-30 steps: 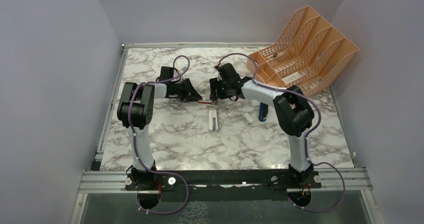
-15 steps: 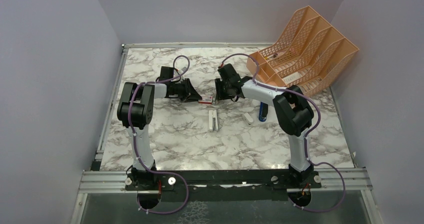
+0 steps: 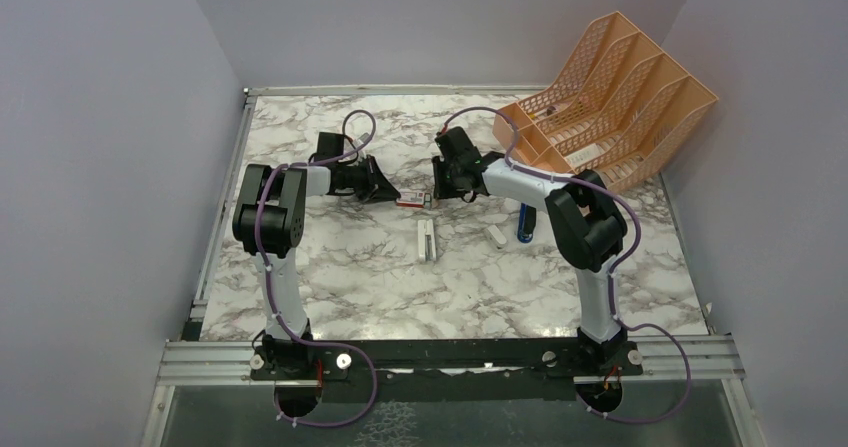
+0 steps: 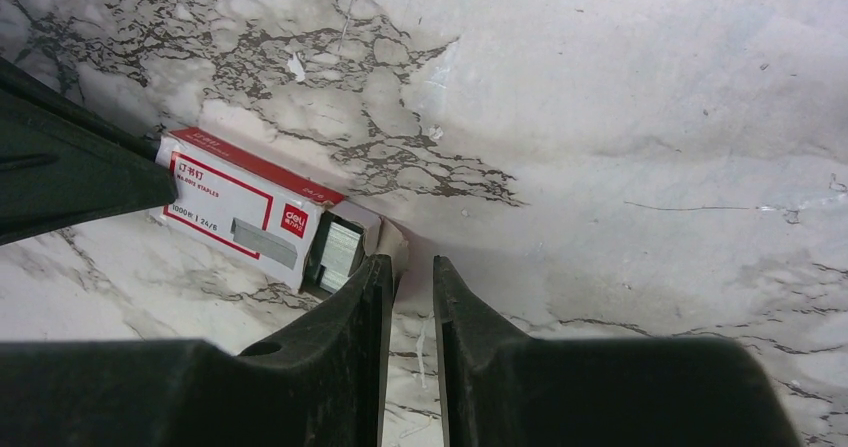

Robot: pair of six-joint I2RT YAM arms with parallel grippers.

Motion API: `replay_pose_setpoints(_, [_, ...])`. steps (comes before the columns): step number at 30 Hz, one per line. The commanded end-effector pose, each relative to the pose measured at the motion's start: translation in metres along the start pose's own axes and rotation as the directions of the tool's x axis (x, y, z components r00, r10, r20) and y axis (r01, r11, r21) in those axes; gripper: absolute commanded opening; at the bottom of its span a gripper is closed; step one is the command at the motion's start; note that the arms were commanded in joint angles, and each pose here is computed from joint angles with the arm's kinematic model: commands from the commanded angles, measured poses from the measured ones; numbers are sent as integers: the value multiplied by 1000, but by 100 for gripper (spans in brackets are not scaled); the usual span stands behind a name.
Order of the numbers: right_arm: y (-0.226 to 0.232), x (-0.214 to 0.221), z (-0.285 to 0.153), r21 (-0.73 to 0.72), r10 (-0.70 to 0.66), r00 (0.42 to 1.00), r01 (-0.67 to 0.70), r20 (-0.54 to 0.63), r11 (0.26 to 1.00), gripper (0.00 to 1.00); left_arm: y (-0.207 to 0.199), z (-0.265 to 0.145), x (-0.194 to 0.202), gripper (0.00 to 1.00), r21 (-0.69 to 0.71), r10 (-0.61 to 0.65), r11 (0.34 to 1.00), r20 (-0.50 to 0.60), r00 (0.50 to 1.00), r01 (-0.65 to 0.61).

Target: Load the staples into the stapler

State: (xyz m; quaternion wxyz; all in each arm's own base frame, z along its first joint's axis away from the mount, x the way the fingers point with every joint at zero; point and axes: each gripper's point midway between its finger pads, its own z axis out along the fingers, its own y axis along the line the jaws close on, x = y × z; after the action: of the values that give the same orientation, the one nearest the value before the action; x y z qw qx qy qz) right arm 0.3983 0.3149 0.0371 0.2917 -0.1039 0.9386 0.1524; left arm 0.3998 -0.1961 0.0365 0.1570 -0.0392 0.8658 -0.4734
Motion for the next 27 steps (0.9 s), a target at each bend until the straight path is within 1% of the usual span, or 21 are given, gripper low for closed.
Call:
replay_pose_setpoints(1, [5,4,8,-21,18,1000,-19,-21,1000,26,-10,-5,-1,12,35,25,999,5,1000,-25])
replay_pose_setpoints(3, [11,6,6,-50,20,999,-21,-32,999,26,-11,-5,-1,12,44,27,999,3,1000,-28])
replay_pose_setpoints(7, [11,4,3,-55,22,999,-23,-27,998,22,-10,-4,0,13,51,25,998,-2,1000,-24])
replay_pose_setpoints(9, [11,4,3,-56,19,1000,-20,-25,998,17,-11,-4,0,13,56,30,998,-3,1000,-29])
replay_pose_setpoints(10, [11,4,2,-55,17,1000,-19,-25,998,12,-12,-4,0,11,57,32,998,-1,999,-32])
replay_pose_setpoints(12, [9,3,1,-47,18,1000,-19,-22,999,2,-13,-4,0,5,58,40,998,1,999,-40])
replay_pose_setpoints(13, [7,2,1,-37,19,1000,-20,-19,999,1,-13,-5,-1,0,58,44,997,3,999,-44])
replay_pose_setpoints(21, [-31,-7,-10,30,37,999,-38,14,999,1,-5,-5,-5,0,18,74,997,10,997,-74])
replay_pose_setpoints(27, [-58,0,-16,45,29,1000,-30,6,999,1,-1,-8,-8,0,-6,45,999,20,999,-45])
